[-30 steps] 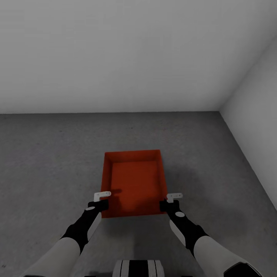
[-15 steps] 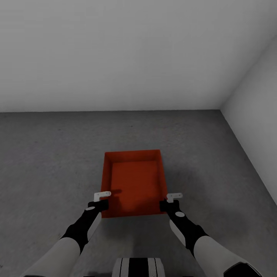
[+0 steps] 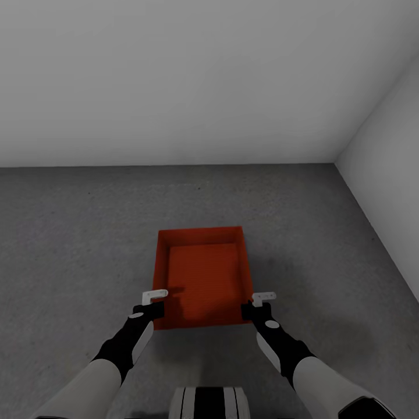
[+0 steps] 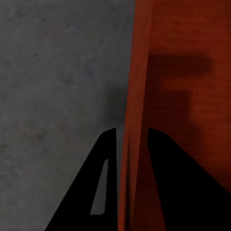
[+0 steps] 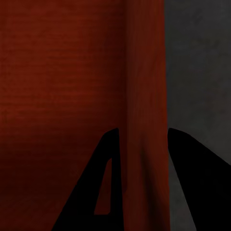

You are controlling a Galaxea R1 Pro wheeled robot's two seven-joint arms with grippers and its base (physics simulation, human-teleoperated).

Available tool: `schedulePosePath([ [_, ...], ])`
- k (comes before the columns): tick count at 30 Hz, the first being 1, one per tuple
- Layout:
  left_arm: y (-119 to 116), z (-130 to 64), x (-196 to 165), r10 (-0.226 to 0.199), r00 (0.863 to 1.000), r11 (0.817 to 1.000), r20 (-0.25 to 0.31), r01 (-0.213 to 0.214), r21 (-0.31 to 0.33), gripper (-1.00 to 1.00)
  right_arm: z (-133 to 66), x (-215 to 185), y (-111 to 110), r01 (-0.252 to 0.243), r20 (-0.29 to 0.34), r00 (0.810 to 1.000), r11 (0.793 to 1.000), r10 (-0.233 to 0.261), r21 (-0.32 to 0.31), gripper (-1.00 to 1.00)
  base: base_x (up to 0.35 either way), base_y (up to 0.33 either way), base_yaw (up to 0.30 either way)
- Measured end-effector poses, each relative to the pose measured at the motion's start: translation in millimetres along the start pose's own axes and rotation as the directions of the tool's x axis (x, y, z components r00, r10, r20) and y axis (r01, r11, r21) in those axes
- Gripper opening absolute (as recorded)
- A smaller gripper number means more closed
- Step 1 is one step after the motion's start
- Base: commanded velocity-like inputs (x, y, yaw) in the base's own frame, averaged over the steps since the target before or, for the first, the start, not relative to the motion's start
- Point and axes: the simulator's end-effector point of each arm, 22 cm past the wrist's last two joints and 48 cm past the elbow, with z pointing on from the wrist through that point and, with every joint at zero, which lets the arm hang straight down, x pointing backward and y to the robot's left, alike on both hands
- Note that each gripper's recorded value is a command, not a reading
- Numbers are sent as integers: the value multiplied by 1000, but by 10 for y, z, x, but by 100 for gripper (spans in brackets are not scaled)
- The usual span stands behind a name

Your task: Move the two storage containers from the living room to the garage. In the garage, place one container on the floor and stack the other container on top of it (either order is fine).

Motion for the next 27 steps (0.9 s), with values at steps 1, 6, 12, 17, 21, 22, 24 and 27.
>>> schedulePosePath([
  [1, 30, 3, 0, -20, 1000, 1000, -4, 20, -3, -100, -4, 16, 27, 17, -2, 1000, 1000, -17, -3, -100, 0, 0, 0],
  [6, 29, 1, -9, -59, 998, 998, -9, 59, 1, -100, -7, 45, 43, 55, -4, 998, 998, -55, -6, -100, 0, 0, 0],
  [12, 24, 2, -5, -95, 995, 995, -15, 95, 12, -100, -4, 69, -27, 86, -6, 996, 996, -86, -10, -100, 0, 0, 0],
  [17, 33, 3, -7, -90, 996, 996, -15, 90, 9, -100, -1, 75, -48, 80, -7, 997, 997, -80, -10, -100, 0, 0, 0],
  [21, 34, 3, -6, -90, 996, 996, -14, 90, 8, -100, -1, 69, -43, 84, -6, 996, 996, -84, -11, -100, 0, 0, 0],
  [22, 35, 4, -5, -92, 996, 996, -13, 92, 9, -100, -1, 62, -39, 86, -4, 996, 996, -86, -12, -100, 0, 0, 0],
  [24, 40, 6, -5, -96, 995, 995, -11, 96, 8, -100, -1, 53, -36, 89, -2, 996, 996, -89, -12, -100, 0, 0, 0],
  [27, 46, 9, -6, -101, 995, 995, -7, 101, 8, -100, 0, 40, -29, 93, 1, 996, 996, -93, -14, -100, 0, 0, 0],
])
